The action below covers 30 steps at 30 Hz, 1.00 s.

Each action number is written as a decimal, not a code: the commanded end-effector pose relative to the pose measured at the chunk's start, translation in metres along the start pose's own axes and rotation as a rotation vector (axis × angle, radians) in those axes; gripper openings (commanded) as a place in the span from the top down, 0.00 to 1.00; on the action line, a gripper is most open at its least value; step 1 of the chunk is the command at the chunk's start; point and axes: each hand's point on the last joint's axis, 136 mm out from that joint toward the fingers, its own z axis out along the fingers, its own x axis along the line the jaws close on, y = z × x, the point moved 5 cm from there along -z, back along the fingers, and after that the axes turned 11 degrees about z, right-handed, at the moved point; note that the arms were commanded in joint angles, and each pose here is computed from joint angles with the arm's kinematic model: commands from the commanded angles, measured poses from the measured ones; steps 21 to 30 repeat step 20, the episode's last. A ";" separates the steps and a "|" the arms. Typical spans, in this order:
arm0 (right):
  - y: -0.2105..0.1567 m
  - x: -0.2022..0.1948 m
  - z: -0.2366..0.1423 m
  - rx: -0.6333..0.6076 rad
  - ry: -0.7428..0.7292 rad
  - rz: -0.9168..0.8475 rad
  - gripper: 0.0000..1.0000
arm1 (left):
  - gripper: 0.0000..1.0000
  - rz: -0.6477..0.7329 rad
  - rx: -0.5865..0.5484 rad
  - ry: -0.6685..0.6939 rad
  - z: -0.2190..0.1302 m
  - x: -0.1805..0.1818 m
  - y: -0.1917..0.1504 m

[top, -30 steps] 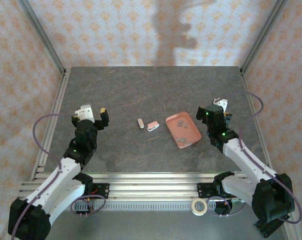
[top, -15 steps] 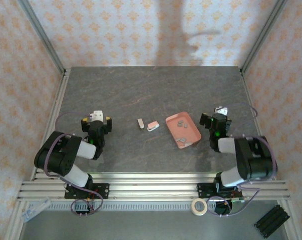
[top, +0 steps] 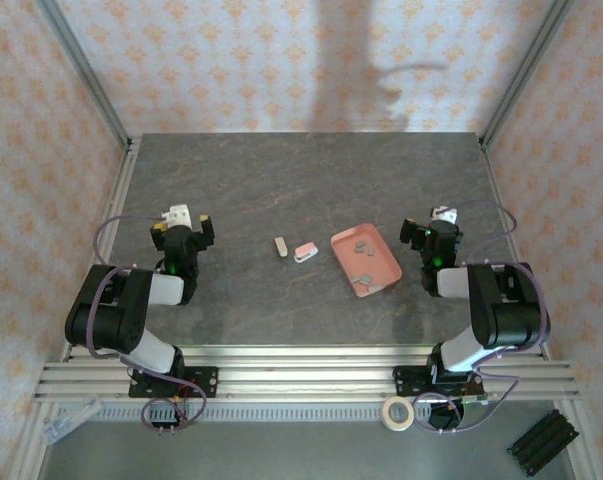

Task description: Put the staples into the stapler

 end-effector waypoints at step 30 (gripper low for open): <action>0.014 0.005 -0.001 -0.051 0.017 0.012 0.00 | 0.00 0.007 -0.005 -0.025 0.002 -0.005 0.006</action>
